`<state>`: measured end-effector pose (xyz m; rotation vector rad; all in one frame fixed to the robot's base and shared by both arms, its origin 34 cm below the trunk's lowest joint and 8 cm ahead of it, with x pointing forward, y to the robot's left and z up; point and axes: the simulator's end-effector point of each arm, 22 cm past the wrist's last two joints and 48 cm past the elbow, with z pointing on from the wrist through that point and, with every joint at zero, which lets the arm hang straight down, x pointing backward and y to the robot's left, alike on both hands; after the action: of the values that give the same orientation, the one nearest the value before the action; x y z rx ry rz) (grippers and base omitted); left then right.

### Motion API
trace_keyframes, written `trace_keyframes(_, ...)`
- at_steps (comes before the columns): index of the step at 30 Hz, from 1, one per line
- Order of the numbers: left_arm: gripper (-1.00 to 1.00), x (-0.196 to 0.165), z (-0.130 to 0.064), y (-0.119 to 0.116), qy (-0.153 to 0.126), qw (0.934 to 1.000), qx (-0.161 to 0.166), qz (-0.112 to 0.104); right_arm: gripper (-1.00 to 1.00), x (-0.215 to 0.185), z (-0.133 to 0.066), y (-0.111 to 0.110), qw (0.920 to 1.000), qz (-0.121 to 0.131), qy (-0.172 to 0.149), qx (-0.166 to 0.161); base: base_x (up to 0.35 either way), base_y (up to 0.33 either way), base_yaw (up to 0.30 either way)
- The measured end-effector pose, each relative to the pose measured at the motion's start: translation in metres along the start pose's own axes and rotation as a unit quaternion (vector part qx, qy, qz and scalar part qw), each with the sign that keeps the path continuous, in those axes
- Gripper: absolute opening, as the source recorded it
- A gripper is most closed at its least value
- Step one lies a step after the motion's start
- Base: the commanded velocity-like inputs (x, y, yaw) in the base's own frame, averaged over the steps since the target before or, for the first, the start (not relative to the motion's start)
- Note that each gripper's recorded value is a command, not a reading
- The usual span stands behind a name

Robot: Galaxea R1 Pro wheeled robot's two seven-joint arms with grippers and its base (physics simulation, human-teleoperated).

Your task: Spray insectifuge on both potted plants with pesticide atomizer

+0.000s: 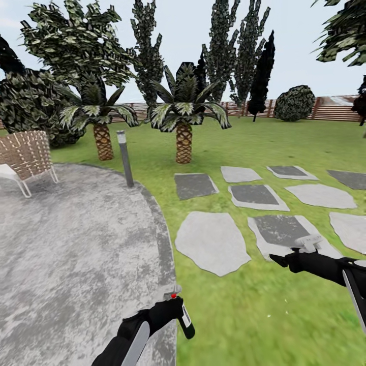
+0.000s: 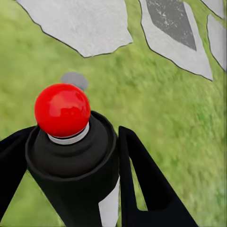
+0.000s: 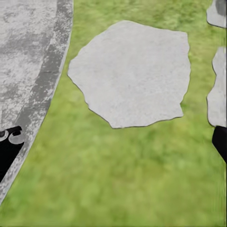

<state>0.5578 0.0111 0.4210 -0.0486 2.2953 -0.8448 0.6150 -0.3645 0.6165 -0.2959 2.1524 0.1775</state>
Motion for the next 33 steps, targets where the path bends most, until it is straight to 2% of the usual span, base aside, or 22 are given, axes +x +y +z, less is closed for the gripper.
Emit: trace_keyframes(33,-1.0,0.0013,-0.0003,-0.0033,0.004,1.0,0.008,-0.002,1.0,-0.0007,-0.0003,-0.0007,1.0,-0.001,-0.002,0.001,0.325,-0.11,-0.197)
